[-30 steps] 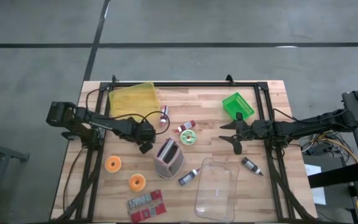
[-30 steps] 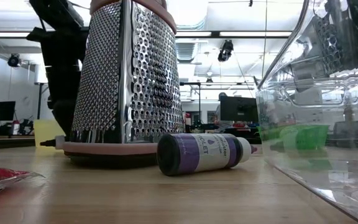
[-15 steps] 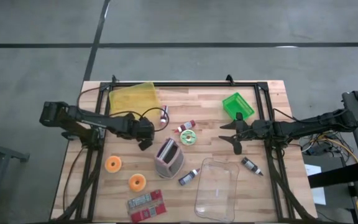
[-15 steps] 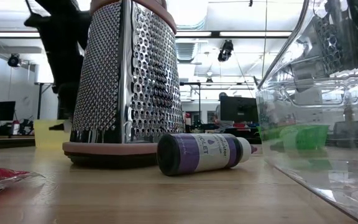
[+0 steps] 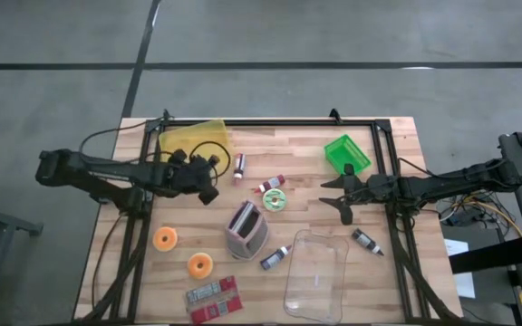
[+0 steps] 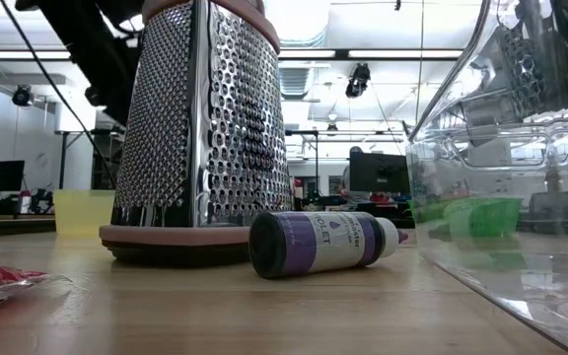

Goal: Pick & Place Food Item
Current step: Put the left black food coloring into the yellow bin

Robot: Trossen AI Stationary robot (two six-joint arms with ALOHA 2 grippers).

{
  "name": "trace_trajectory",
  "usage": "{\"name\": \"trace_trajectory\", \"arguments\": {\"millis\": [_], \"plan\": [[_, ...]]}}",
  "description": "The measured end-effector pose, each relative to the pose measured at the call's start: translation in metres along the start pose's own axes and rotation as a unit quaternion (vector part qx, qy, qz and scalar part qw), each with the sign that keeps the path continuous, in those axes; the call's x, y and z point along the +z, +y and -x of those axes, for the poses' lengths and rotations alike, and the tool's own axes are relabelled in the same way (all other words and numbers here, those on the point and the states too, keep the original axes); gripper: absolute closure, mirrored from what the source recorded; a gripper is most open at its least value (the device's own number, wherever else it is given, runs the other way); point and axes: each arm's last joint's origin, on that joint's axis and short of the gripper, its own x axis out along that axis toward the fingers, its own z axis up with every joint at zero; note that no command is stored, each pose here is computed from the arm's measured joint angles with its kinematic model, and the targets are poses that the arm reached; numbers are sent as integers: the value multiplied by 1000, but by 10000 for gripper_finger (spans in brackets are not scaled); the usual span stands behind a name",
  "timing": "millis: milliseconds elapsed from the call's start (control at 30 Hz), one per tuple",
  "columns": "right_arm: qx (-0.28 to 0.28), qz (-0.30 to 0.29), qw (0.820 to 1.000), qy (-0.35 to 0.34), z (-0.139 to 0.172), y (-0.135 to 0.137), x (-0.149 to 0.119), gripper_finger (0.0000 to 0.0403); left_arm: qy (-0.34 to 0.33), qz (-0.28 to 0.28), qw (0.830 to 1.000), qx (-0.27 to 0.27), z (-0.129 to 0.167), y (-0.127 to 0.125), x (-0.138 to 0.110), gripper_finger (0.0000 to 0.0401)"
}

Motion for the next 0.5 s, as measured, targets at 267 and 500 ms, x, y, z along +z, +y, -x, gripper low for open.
{"name": "trace_trajectory", "arguments": {"millis": [267,500], "plan": [[0,0,1000,0,0,0,0,182,-123,-13,992,-20,3,2,9,316],[0,2,1000,0,0,0,0,182,-163,-24,986,-19,8,10,14,316]]}}
